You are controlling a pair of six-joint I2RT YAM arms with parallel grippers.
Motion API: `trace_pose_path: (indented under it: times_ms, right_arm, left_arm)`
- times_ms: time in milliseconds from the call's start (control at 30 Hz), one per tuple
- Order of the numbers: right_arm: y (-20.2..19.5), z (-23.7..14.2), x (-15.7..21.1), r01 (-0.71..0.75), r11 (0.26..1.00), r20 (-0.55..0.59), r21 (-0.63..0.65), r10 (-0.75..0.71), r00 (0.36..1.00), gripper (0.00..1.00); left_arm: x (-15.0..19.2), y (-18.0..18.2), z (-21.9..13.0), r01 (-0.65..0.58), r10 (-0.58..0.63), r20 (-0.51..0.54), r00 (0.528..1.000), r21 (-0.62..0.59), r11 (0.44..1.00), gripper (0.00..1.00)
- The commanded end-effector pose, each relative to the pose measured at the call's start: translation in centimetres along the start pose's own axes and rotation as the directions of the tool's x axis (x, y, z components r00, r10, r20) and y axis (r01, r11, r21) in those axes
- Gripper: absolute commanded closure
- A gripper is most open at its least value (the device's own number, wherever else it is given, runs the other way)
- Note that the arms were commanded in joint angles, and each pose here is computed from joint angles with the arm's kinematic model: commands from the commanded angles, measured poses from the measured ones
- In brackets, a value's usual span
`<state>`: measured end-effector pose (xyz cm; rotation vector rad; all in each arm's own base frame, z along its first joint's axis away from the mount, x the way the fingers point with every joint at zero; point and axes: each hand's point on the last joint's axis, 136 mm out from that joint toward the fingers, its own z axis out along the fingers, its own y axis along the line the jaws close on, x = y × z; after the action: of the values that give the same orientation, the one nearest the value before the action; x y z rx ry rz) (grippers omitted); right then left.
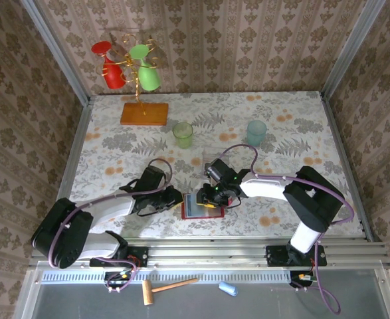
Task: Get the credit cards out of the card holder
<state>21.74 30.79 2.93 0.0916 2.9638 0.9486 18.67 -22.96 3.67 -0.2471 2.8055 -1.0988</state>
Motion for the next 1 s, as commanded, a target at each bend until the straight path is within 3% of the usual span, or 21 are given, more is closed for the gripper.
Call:
trace_pose_path:
  times_ms: [0, 400, 967]
  right_arm:
    - [-0.3, -0.4, -0.3, -0.010, 1.000, 0.025, 0.005, 0.010, 1.000, 0.65]
    - [-0.4, -0.4, -0.2, -0.011, 1.000, 0.022, 0.006, 0.011, 1.000, 0.65]
    - [-0.4, -0.5, -0.2, -0.012, 1.000, 0.023, 0.007, 0.011, 1.000, 0.65]
  left_arm:
    - [-0.8, -1.5, -0.6, 0.004, -0.004, 0.022, 1.000, 0.037, 0.999, 0.80]
    - [-0.3, -3.6, 0.9, 0.006, -0.003, -0.026, 1.000, 0.138, 0.990, 0.77]
    - [0.8, -3.6, 2.2, 0.004, 0.007, -0.080, 0.997, 0.137, 0.991, 0.78]
